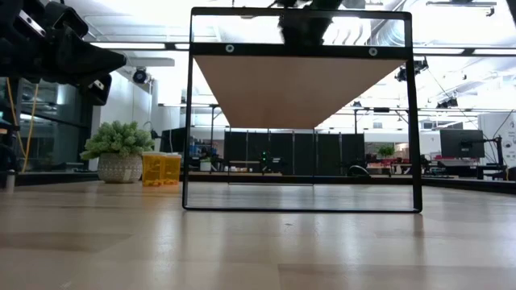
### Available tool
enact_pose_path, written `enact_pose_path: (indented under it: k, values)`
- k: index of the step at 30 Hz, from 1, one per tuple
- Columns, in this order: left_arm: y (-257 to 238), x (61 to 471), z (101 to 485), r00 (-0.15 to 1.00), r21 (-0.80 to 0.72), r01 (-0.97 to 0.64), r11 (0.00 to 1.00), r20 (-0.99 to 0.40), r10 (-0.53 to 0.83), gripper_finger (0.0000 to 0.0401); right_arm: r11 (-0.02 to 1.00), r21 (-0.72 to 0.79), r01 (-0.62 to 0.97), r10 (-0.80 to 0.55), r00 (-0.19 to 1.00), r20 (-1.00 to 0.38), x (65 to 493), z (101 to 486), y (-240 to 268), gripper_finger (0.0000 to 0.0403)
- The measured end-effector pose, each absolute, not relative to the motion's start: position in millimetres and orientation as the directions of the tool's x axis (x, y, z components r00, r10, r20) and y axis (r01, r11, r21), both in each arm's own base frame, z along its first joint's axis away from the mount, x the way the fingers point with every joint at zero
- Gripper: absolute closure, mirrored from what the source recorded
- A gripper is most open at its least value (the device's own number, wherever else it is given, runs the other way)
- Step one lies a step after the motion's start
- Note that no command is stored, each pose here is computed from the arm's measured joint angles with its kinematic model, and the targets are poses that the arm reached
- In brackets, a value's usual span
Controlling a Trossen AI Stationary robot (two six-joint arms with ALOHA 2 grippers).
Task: Pick and place medicine bottles onto shelf by color
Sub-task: Put the orange pill bottle on the shelf
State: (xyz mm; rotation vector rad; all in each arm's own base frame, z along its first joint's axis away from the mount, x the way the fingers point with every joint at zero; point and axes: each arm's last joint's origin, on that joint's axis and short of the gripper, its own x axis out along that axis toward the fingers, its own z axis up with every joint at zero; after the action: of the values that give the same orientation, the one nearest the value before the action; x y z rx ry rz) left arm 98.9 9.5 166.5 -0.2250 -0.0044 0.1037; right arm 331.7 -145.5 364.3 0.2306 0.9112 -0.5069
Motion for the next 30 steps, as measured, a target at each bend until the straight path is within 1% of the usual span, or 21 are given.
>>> enact_pose_path:
  k: [2,5,8,10,13,15,17,18,20,22,25,30]
  values:
    - [9,99,166,0.995,-0.223,-0.102,0.969,-0.007,0.103,0.0398,0.865,-0.03,0.501,-0.318,0.502,-0.804,317,373,-139,0.0121]
    - [9,99,167,0.995,-0.223,-0.102,0.97,-0.007,0.103,0.0398,0.863,-0.018,0.505,-0.308,0.497,-0.811,288,372,-124,0.0121]
    - [9,99,167,0.995,-0.223,-0.102,0.969,-0.007,0.103,0.0398,0.837,0.035,0.545,-0.301,0.513,-0.804,250,351,-102,0.0121]
    - [9,99,167,0.995,-0.223,-0.102,0.969,-0.007,0.103,0.0398,0.819,0.119,0.562,-0.277,0.569,-0.774,225,335,-84,0.0121]
    - [9,99,167,0.995,-0.223,-0.102,0.97,-0.007,0.103,0.0398,0.795,0.281,0.538,-0.255,0.716,-0.65,198,320,-62,0.0121]
    - [9,99,167,0.995,-0.223,-0.102,0.97,-0.006,0.103,0.0398,0.789,0.373,0.488,-0.254,0.812,-0.525,187,314,-51,0.0121]
    - [9,99,167,0.995,-0.223,-0.102,0.97,-0.007,0.103,0.0398,0.801,0.425,0.421,-0.272,0.889,-0.369,180,312,-45,0.0121]
    - [9,99,167,0.995,-0.223,-0.102,0.97,-0.007,0.103,0.0398,0.814,0.434,0.386,-0.278,0.915,-0.293,177,311,-43,0.0121]
    - [10,99,167,0.994,-0.223,-0.111,0.969,-0.005,0.113,0.0398,0.858,0.398,0.324,-0.282,0.946,-0.162,173,309,-40,0.0121]
    - [10,99,168,0.991,-0.224,-0.128,0.966,0.013,0.134,0.0398,0.9,0.329,0.286,-0.276,0.958,-0.079,170,306,-38,0.0121]
    - [11,98,175,0.985,-0.272,-0.121,0.955,0.085,0.149,0.0398,0.916,0.304,0.261,-0.268,0.963,-0.022,167,304,-36,0.0121]
    - [12,96,191,0.949,-0.346,-0.112,0.932,0.24,0.204,0.0398,0.917,0.305,0.257,-0.265,0.964,-0.013,167,306,-36,0.0121]
